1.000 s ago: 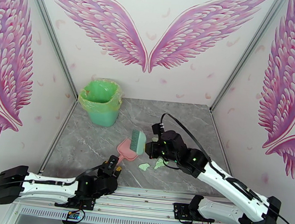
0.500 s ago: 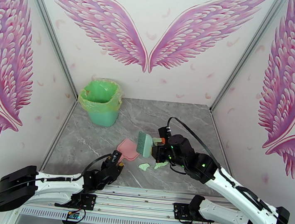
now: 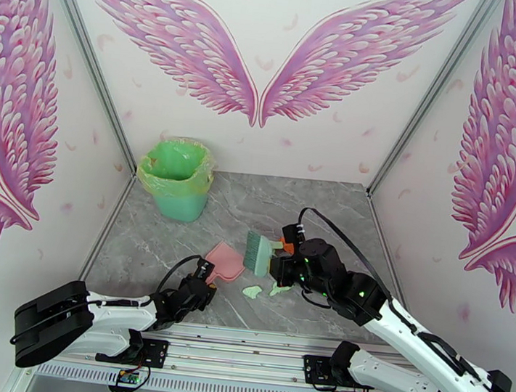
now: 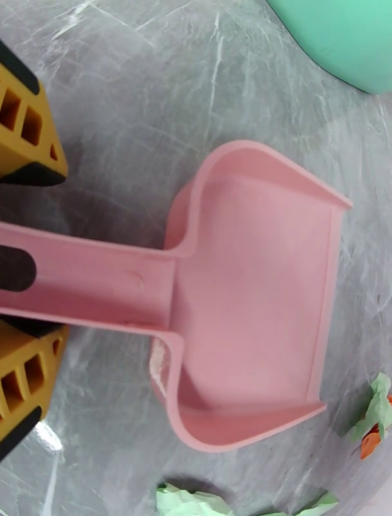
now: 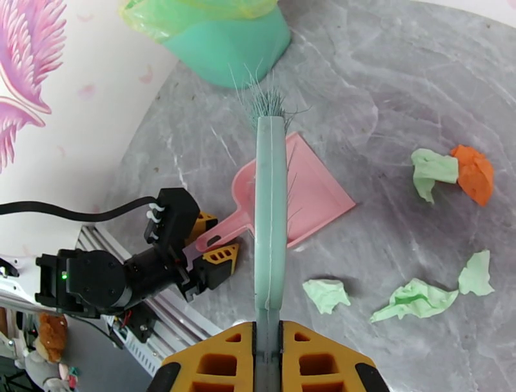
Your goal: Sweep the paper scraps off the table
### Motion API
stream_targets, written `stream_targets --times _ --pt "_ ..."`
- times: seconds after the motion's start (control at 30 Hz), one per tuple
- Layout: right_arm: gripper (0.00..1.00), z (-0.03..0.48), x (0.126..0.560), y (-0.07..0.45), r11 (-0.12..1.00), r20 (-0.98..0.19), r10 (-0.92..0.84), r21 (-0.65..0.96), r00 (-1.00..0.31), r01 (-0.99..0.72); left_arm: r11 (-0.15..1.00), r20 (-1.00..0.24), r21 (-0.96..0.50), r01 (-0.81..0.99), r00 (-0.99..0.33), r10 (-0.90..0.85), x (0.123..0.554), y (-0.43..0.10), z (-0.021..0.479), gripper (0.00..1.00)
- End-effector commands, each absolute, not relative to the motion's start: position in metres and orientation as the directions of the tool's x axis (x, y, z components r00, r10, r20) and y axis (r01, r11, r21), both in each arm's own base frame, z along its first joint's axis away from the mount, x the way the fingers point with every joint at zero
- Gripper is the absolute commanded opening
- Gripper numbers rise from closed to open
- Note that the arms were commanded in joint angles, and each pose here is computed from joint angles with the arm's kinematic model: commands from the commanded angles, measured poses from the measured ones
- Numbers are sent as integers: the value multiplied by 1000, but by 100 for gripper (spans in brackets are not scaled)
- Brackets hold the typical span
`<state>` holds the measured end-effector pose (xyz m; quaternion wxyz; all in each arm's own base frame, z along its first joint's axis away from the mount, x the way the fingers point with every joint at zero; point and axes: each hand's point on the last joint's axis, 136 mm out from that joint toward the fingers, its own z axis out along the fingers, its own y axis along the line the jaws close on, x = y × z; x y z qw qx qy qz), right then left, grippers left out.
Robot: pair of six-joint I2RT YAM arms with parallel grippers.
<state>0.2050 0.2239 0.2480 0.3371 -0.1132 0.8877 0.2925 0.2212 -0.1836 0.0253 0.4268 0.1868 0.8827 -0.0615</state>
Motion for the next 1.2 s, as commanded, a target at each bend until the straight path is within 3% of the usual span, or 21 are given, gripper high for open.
stream_targets --times 0.0,0.63,1.0,1.1,1.17 --pt "0 241 206 217 820 -671 -14 416 -741 -392 909 -809 21 417 -527 261 229 -198 40 57" --pt "0 240 208 215 824 -658 -9 422 -753 -379 903 -812 -14 429 -532 240 239 -195 35 42" --pt "0 237 207 215 822 -652 -4 430 -758 -374 890 -809 -23 455 -531 251 236 -199 34 21" --pt "0 238 207 215 822 -652 -2 431 -758 -373 883 -805 -32 469 -535 256 234 -202 34 12" --pt "0 237 206 213 826 -652 -1 427 -758 -369 877 -801 -40 478 -540 258 232 -203 35 0"
